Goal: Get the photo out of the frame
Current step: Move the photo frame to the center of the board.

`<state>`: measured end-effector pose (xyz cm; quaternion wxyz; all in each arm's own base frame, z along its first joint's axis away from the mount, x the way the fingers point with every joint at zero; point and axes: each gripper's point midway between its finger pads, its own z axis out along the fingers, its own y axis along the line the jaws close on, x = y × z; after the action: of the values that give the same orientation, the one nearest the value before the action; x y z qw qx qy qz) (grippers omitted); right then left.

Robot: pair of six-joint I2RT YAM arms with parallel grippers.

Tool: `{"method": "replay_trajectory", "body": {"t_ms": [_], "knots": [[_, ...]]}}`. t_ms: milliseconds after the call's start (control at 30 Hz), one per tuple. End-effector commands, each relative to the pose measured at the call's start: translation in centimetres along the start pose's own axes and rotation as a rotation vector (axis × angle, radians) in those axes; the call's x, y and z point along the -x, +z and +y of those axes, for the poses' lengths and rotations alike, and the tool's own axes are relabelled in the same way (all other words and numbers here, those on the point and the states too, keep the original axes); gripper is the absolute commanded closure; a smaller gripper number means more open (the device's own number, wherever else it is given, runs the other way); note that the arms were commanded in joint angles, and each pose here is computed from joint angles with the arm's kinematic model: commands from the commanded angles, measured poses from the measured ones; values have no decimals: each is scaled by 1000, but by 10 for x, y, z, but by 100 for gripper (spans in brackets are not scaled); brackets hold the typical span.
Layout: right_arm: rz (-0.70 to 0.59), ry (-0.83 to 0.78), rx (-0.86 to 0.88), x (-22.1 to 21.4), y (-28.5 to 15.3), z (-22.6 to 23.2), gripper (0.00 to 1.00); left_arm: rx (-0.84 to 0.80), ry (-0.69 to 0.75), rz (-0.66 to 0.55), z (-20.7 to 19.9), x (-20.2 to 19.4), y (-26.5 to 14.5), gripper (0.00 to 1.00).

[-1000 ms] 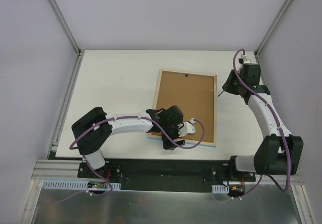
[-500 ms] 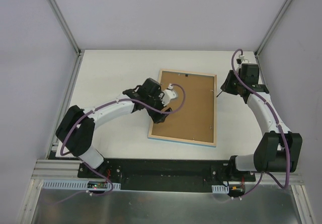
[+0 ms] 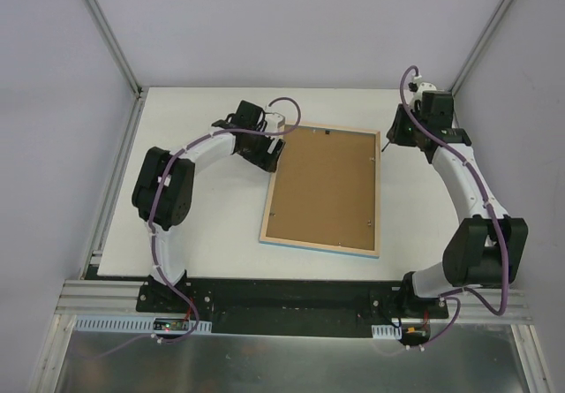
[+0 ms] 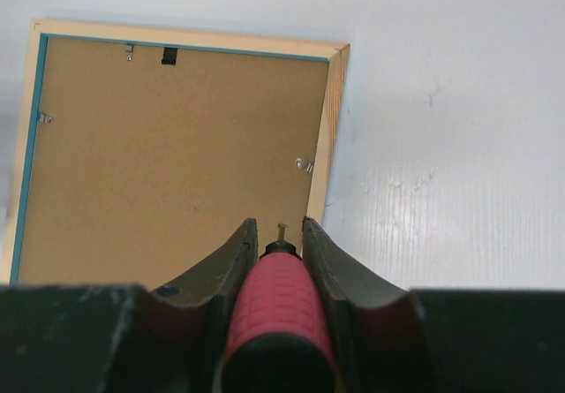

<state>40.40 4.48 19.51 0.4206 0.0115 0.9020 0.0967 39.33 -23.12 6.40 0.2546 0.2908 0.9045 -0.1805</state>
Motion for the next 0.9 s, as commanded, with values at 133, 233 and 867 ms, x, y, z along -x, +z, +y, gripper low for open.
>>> {"method": "replay_trajectory", "body": {"t_ms": [133,233,867], "knots": [[-35,-62,-6,32,29,8,99,-30,-100,33,-3,12,22,24],[-18,-60,-9,32,43,10,99,-49,-134,36,-4,14,27,26],[-34,61,46,31,37,28,99,-101,-292,81,-20,-3,32,40]]}}
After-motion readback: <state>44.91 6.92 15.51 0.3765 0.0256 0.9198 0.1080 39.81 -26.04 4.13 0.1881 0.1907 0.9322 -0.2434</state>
